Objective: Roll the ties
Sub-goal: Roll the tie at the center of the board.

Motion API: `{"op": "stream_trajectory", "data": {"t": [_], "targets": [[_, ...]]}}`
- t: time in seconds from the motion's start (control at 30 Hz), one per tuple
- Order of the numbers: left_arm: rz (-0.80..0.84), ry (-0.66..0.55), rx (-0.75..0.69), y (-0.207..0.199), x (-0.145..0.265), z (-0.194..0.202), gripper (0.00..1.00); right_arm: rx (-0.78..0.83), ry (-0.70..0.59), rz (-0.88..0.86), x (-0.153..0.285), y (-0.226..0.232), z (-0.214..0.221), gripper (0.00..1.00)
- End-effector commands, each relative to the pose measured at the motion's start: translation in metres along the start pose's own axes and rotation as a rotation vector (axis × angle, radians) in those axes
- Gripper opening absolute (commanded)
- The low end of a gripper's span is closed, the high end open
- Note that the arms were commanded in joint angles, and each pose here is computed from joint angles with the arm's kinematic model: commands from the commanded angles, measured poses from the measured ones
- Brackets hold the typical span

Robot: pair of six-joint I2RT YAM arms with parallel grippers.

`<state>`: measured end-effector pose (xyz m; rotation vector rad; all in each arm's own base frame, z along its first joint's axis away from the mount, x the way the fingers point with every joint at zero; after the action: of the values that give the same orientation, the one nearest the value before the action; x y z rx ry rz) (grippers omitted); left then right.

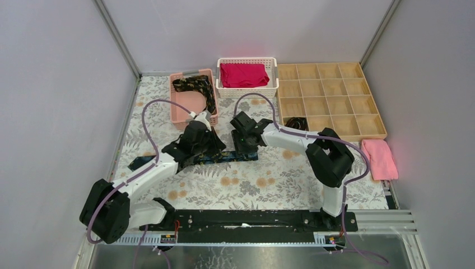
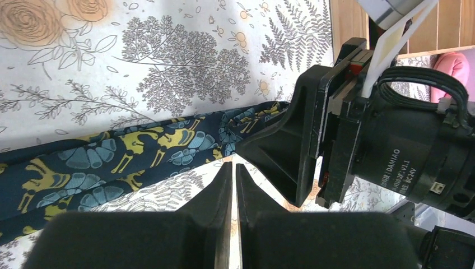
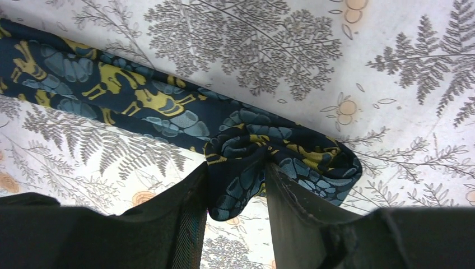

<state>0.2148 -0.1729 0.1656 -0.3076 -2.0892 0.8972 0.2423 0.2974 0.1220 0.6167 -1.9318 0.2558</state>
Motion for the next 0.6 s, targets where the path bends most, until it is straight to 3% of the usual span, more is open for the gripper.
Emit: {"op": "stream_trajectory", "data": {"t": [0.0, 0.27, 0.57], "targets": [[-0.038, -0.014, -0.028, 0.014, 0.007, 0.001, 0.10, 0.005, -0.039, 0.000, 0.007, 0.014, -0.014, 0.47], [-0.022, -0.035, -0.027, 0.017, 0.018, 0.000, 0.10, 0.002, -0.076, -0.024, 0.017, 0.024, -0.024, 0.48], [-0.001, -0.060, -0.042, 0.015, 0.027, -0.002, 0.10, -0.008, -0.040, -0.031, -0.002, 0.024, -0.016, 0.55]]}}
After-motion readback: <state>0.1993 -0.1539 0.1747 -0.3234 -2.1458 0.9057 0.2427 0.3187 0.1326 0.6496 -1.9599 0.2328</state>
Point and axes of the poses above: each gripper's point midway between its finger pads, its own x axis back along the fingers, its own y axis along the line the jaws close on, z = x × y, the point moved 9 cm from there along x, back along the fingers, and after that the axes turned 15 degrees about x, right-handed, at the moved point
